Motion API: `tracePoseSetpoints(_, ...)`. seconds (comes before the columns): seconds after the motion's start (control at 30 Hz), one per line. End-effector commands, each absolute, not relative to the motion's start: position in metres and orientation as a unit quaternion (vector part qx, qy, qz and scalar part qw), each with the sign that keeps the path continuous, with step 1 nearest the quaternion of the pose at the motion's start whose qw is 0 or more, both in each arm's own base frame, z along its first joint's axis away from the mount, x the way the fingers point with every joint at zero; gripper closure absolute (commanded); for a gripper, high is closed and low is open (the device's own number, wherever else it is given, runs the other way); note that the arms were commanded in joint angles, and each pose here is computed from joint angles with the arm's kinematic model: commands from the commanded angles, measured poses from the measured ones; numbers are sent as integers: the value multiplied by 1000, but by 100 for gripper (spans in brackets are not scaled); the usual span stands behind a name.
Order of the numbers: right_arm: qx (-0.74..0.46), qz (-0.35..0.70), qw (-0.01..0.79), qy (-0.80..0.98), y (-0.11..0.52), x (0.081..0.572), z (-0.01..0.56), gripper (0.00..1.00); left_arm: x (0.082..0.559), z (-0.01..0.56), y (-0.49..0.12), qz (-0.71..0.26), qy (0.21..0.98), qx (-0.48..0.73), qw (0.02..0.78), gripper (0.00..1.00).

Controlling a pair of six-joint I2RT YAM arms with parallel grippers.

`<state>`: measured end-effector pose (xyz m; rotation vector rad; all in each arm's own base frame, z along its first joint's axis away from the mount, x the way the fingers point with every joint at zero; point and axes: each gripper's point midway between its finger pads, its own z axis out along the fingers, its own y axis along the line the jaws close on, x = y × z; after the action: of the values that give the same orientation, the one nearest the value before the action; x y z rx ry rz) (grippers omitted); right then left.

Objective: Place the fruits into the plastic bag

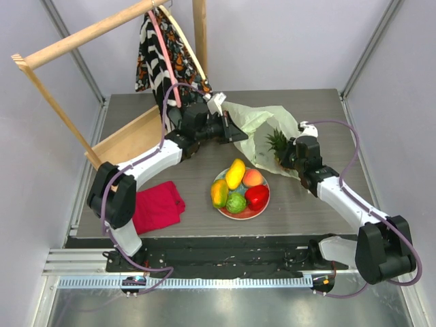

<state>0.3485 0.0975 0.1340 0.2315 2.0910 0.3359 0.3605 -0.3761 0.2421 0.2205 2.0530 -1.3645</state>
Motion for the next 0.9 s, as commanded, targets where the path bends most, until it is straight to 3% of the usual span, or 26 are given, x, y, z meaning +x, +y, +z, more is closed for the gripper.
tracePoseSetpoints(0.0, 92, 149, 543, 822, 100, 375, 185, 99, 348, 235, -381, -537, 783, 79, 305, 100)
tracePoseSetpoints(0.47, 110, 215, 586, 773, 118, 396, 229, 99, 309, 232, -410, -522, 783, 112, 318, 100)
tracePoseSetpoints(0.87, 148, 101, 645, 743, 61, 366, 295, 99, 265, 284, -478, -604, 735, 142, 274, 100)
